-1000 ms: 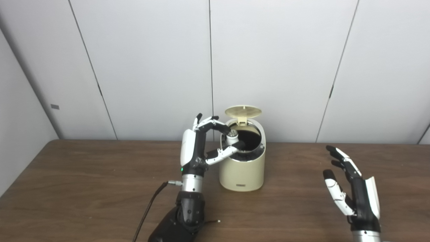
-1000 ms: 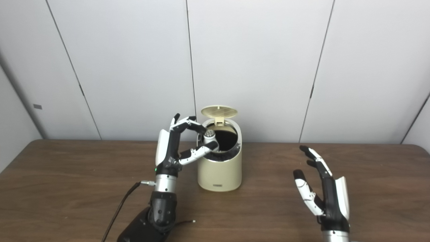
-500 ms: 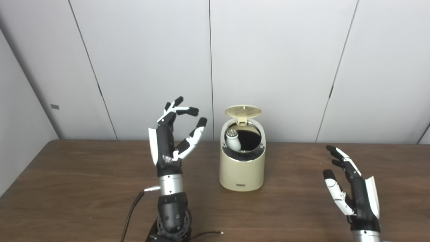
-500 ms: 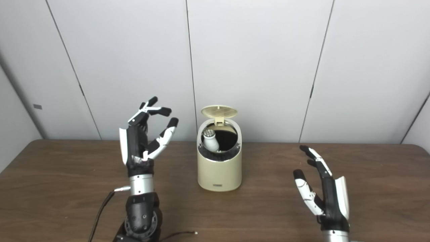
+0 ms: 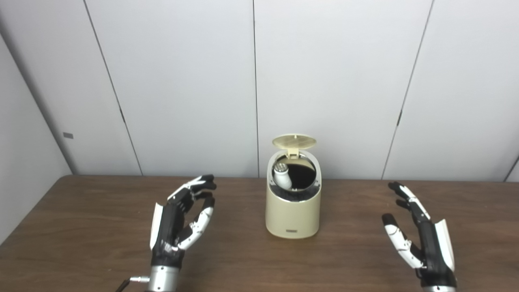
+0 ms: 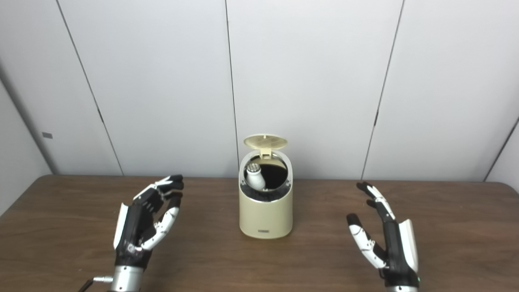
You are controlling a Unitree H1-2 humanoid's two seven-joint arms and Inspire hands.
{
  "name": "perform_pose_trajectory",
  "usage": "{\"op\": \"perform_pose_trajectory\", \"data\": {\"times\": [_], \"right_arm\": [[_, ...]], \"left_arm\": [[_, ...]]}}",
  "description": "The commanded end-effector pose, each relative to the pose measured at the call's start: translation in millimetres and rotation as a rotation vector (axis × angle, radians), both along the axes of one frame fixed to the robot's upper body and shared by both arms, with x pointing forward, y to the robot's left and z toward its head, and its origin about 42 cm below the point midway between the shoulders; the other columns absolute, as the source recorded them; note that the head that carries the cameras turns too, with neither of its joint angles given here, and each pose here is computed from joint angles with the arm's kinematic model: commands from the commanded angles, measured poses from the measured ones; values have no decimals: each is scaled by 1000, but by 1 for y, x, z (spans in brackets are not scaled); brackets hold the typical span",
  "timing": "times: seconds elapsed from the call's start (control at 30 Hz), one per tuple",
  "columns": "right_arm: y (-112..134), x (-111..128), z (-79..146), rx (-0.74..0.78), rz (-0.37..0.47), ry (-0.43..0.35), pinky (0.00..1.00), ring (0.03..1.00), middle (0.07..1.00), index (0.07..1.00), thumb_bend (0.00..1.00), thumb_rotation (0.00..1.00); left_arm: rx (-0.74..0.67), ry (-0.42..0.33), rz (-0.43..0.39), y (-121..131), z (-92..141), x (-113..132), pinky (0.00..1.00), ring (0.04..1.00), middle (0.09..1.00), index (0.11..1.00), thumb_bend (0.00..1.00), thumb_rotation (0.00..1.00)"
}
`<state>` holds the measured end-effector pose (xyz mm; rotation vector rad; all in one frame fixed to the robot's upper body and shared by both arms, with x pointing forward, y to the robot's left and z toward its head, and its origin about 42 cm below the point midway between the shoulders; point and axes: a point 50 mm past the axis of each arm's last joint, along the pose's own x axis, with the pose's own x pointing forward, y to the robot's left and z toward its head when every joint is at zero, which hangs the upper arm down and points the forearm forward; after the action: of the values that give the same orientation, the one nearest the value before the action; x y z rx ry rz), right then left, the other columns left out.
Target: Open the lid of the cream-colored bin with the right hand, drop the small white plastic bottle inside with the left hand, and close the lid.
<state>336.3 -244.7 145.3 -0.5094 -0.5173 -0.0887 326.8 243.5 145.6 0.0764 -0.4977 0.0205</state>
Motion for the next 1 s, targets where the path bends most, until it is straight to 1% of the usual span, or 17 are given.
{"op": "perform_pose_trajectory", "data": {"times": [0.0,0.07,0.13,0.2,0.27,0.33,0.43,0.53,0.63,0.77,0.9,0.97], "right_arm": [[11,-1,5,-32,46,-13,846,914,930,899,390,812],[15,2,21,-82,70,-28,877,944,961,941,504,837],[20,9,44,-156,95,-59,896,966,984,970,575,872],[24,15,61,-205,109,-85,910,982,997,984,602,873],[30,22,78,-238,127,-107,926,994,1000,994,640,864],[38,32,102,-296,140,-141,948,999,1000,999,663,864],[48,42,130,-361,132,-170,980,1000,1000,1000,706,900],[60,52,157,-422,117,-206,982,1000,993,968,741,977],[70,59,171,-457,120,-226,987,1000,986,953,771,998],[84,68,189,-507,128,-245,999,1000,986,949,815,986],[98,73,202,-563,128,-237,1000,1000,999,967,846,989],[105,75,207,-598,129,-234,1000,1000,1000,971,866,998]], "left_arm": [[10,-42,-32,0,8,3,731,818,820,785,331,849],[19,-13,-32,3,0,-3,730,824,824,791,351,881],[22,5,-39,4,-6,-7,736,828,829,798,345,892],[19,12,-41,3,-8,-9,750,832,833,804,307,896],[18,18,-36,3,-10,-11,762,836,838,808,299,891],[27,26,-24,4,-13,-12,775,841,845,816,298,900],[27,31,-10,3,-15,-13,800,851,858,833,285,922],[19,28,-3,2,-15,-14,817,860,866,843,288,924],[25,25,1,1,-14,-14,823,862,868,848,287,940],[25,22,8,1,-13,-13,816,854,862,845,283,940],[32,21,15,1,-13,-12,802,847,858,843,274,940],[31,21,17,1,-13,-12,796,842,854,838,276,924]]}}
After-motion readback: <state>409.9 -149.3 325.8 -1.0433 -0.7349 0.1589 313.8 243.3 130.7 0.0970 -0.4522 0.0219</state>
